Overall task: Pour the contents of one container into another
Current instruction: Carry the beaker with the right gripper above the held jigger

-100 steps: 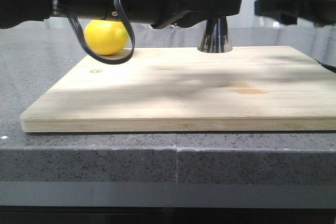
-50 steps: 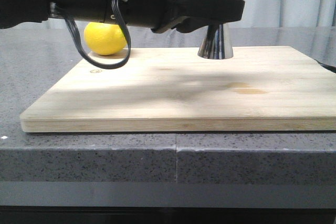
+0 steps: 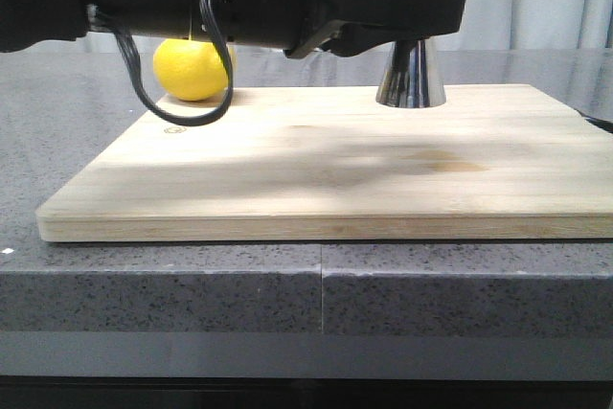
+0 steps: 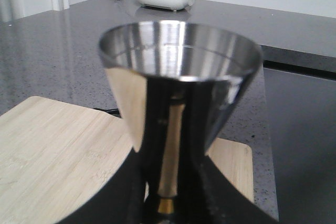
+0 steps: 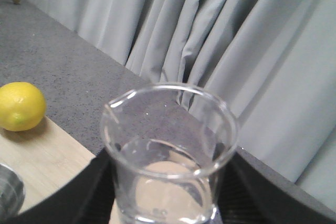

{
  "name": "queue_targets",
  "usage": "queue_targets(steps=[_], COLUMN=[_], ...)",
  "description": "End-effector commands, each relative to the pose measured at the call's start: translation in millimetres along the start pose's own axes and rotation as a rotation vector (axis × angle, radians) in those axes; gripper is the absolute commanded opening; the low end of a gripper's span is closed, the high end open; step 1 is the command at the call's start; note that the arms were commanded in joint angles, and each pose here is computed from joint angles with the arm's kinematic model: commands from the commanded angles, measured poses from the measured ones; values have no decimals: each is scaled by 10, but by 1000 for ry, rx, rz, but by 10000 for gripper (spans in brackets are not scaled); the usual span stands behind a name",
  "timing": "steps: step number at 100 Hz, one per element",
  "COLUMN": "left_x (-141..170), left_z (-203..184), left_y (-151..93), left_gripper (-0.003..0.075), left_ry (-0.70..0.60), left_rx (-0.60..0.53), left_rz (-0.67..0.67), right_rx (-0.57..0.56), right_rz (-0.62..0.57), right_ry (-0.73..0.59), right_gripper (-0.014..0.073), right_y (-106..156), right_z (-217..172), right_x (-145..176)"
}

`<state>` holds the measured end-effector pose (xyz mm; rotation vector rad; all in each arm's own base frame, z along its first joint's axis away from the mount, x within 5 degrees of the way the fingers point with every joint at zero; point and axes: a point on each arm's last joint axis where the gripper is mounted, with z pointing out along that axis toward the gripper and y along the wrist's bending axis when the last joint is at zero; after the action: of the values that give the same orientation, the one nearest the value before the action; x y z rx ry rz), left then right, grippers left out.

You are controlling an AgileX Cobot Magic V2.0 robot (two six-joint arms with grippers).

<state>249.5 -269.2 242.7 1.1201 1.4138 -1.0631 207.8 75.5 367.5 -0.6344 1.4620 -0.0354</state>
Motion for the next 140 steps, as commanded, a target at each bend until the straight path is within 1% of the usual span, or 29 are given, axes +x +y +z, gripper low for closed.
queue_targets(steps=[1,26,58,88,104,140], left_x=[-346,-327,-319,-319,-319,-319], left_z=[-51,-52,-56,-56,-56,-56], left_y=[-107,-149,-189,-189,-189,-189], left_gripper=[-21,-21,-21,-21,-21,-21], left_ry=[-136,-115,-108,-108,-108,-108], left_rx=[56,103,147,147,147,147], left_rz=[23,24,32,32,32,32], right_rx=[-1,-53,-65,-105,-109,-115], right_rz=[-52,-140,-235,-314,-369,-453], right_ry=[-124,-105,-106,-121,-120,-122], right_gripper=[261,261,261,261,261,261], right_y=[-27,86,106,196,202,210], right_z=[-62,-60,-61,-67,-68,-68], right_x=[-239,-248,-247,-273,-269,-264])
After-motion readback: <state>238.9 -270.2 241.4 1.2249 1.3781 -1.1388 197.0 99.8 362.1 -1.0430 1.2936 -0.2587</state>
